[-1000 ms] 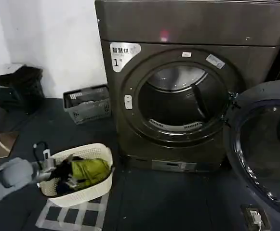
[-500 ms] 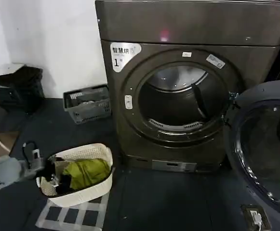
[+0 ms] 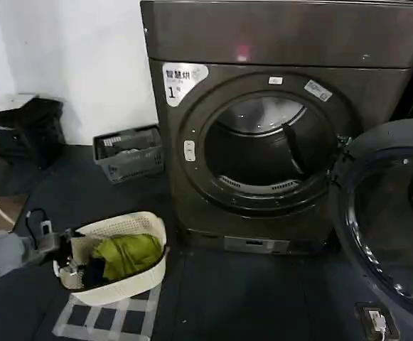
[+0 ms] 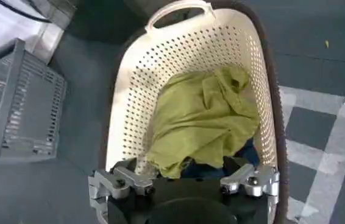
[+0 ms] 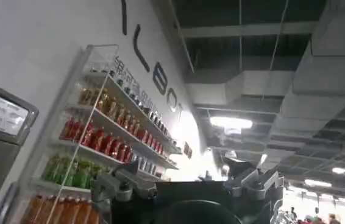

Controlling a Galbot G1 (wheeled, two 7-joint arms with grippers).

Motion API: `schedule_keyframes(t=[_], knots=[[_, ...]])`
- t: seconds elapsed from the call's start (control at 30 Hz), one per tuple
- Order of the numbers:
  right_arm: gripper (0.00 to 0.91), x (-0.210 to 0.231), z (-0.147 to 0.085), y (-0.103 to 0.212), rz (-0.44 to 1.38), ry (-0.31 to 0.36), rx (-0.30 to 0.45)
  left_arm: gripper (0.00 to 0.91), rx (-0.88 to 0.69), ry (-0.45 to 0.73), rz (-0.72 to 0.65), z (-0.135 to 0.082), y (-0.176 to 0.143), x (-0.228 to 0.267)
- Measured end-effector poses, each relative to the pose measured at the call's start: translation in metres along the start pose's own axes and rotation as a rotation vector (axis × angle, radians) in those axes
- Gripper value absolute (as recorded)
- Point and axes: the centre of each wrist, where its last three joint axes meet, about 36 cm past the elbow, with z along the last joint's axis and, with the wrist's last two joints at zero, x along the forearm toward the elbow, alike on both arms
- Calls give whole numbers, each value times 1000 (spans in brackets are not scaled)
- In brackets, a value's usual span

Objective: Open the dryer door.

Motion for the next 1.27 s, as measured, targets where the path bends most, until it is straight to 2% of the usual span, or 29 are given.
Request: schedule_keyframes(t=[1.27], knots=[[907, 3, -2, 0, -15, -4, 6, 907, -12, 24, 1, 11, -3, 15]])
